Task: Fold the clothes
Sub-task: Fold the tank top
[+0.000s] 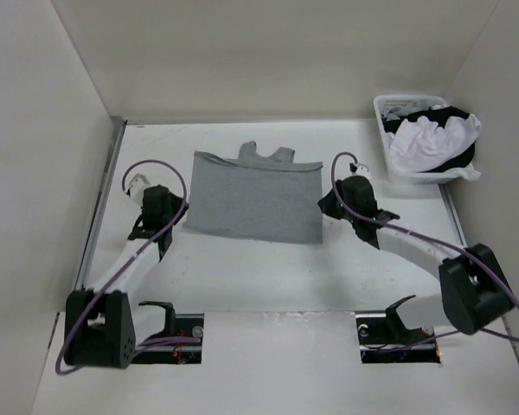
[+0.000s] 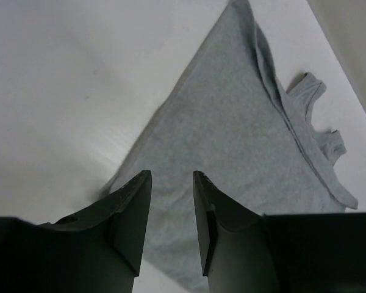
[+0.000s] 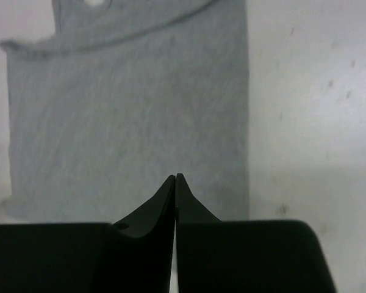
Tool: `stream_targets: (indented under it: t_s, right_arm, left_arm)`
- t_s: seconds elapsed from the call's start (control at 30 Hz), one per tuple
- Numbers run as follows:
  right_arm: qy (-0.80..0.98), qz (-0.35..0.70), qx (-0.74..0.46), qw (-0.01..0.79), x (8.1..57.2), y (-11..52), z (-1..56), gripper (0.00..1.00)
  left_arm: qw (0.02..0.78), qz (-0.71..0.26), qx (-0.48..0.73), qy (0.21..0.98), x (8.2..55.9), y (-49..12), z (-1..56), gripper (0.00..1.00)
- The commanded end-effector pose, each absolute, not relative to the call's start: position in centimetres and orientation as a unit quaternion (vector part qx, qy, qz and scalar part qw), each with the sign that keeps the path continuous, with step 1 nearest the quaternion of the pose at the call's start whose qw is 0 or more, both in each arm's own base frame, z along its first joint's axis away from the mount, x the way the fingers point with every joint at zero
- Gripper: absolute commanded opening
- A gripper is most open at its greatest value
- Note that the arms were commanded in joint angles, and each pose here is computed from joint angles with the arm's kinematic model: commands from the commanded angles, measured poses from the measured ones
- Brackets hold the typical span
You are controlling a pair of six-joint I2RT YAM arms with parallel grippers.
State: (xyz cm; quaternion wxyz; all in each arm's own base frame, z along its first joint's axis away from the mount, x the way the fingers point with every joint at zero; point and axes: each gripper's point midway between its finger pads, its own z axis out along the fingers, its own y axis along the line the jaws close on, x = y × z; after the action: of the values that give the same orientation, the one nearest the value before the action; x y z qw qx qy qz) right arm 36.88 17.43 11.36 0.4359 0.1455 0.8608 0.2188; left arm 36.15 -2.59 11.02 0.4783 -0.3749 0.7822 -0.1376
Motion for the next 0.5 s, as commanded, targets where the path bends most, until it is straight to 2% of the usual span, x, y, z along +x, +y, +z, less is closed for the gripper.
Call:
stream_targets:
  t_s: [0.0, 0.1, 0.23, 0.33, 0.47]
  right_arm:
    - [0.839, 0.239, 0.16, 0.461, 34.2, 17.6, 11.9, 0.1]
    - [0.844, 0.237, 0.156, 0.456, 31.3, 17.4, 10.8, 0.23]
    - [0.849, 0.236, 0.164, 0.443, 29.2, 16.5, 9.4, 0.43]
    - [0.856, 0.236, 0.165, 0.43, 28.4, 16.2, 8.3, 0.48]
    - [0.858, 0.236, 0.173, 0.423, 28.3, 15.8, 7.6, 0.5]
  left_arm:
    - [0.457, -0.143, -0.394, 0.785, 31.7, -1.6, 9.5, 0.32]
    - [0.445, -0.154, -0.402, 0.785, 29.2, -1.2, 8.5, 0.37]
    - [0.429, -0.185, -0.391, 0.793, 29.2, -2.0, 7.7, 0.44]
    - [0.417, -0.214, -0.383, 0.796, 30.2, -3.2, 7.4, 0.45]
    - [0.403, -0.205, -0.402, 0.797, 30.8, -2.6, 6.0, 0.42]
